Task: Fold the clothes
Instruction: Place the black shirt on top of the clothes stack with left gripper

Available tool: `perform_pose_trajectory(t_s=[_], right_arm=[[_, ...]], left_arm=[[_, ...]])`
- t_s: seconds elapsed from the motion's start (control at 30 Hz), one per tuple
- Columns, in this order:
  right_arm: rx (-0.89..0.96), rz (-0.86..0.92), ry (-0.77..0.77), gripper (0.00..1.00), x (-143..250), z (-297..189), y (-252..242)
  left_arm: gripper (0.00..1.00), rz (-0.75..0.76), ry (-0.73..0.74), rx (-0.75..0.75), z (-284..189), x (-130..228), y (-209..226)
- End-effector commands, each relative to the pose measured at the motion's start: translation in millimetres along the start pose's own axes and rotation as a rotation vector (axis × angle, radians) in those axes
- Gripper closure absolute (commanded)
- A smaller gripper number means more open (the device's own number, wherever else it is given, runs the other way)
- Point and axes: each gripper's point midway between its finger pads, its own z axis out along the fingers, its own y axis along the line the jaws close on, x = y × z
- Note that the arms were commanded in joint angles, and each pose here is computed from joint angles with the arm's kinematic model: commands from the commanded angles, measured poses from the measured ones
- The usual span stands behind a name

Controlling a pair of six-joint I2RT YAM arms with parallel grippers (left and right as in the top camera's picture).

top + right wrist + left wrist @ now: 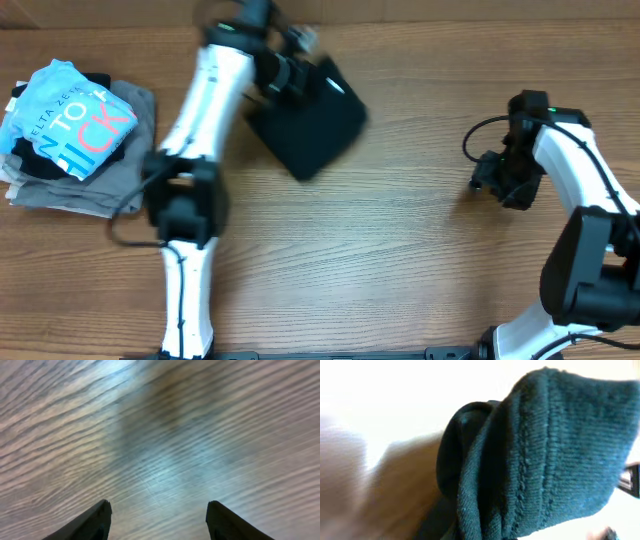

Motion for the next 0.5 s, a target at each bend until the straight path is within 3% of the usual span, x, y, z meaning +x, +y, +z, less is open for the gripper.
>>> perform_pose_trajectory(t_s=[0.0,0.27,0.47], right_arm=[[-0.002,-0.006,-0.043,0.35,-9,-12,-5],[0.002,-0.018,-0.044,0.34,-10,-12,-7],[0.002,-0.018,-0.044,0.35,-9,-11,-7]], left_arm=[[0.96,0.056,-0.259,-0.139,-134,-35,0],[0.96,-0.106,-0.523,-0.388,-308,-5,67],[0.96,-0.265,-0.567,-0.478,-358,30,128]])
